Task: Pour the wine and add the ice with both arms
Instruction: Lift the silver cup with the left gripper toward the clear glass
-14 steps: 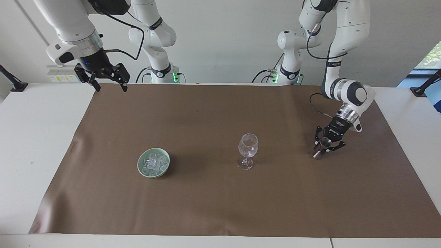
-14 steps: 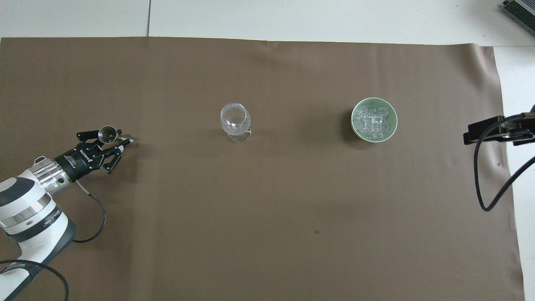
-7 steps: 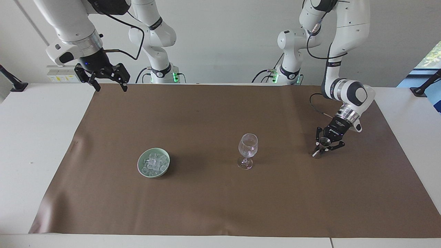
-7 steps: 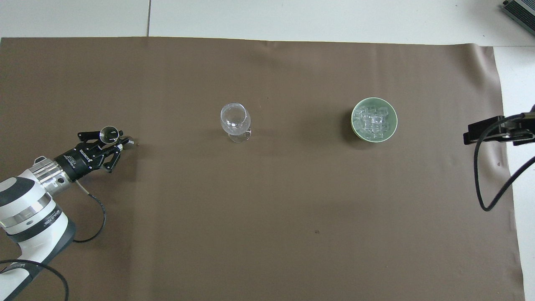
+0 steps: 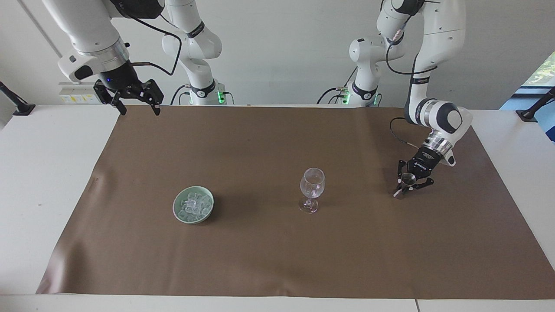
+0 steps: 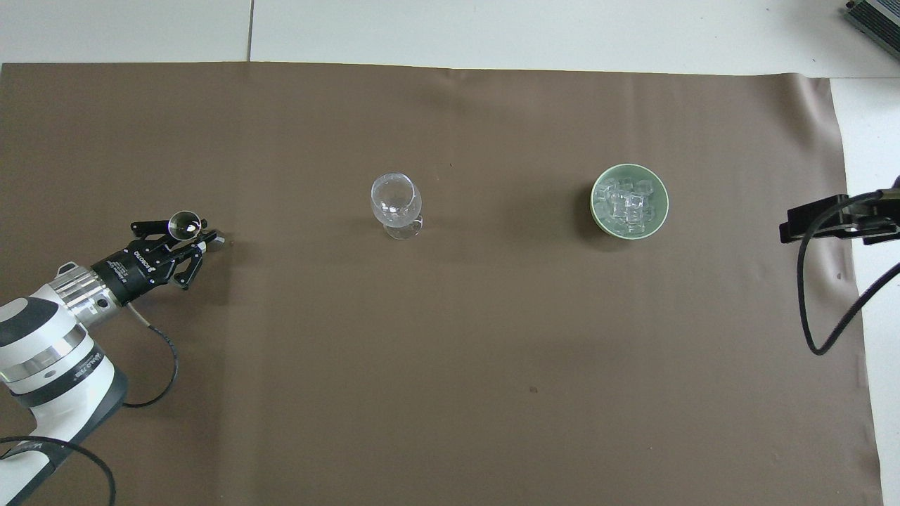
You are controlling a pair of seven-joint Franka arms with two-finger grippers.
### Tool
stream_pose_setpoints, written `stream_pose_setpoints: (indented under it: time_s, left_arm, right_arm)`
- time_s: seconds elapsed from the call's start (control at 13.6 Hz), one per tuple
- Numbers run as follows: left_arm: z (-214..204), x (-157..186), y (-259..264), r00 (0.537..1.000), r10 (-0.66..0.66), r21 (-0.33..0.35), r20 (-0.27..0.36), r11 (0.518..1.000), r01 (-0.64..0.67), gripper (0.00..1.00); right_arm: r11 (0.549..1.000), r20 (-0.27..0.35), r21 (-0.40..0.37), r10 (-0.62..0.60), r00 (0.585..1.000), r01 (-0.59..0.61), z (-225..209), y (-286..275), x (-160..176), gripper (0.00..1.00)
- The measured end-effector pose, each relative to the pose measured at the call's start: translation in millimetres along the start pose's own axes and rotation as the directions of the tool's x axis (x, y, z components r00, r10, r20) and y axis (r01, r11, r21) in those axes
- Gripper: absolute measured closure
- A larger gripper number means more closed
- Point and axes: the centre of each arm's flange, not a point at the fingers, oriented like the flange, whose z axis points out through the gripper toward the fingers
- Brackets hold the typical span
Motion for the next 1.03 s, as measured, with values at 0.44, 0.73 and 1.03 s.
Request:
stream_pose_setpoints:
  time_s: [0.44, 0.73, 1.03]
  left_arm:
    - [29, -18, -19, 1.0, 0.005, 0.065, 0.013, 0.998, -0.005, 0.78]
    - [46, -40, -26, 1.0, 0.009, 0.073, 0.0, 0.997, -0.009, 0.78]
    - [55, -61, -28, 1.0, 0.017, 0.065, -0.006, 0.998, -0.016, 0.78]
  right_arm:
    - [1.0, 0.0, 0.0, 0.0, 1.0, 0.0, 0, 0, 0, 0.0]
    - [1.0, 0.0, 0.0, 0.0, 1.0, 0.0, 0, 0, 0, 0.0]
    - [1.0, 0.0, 0.0, 0.0, 1.0, 0.0, 0, 0, 0, 0.0]
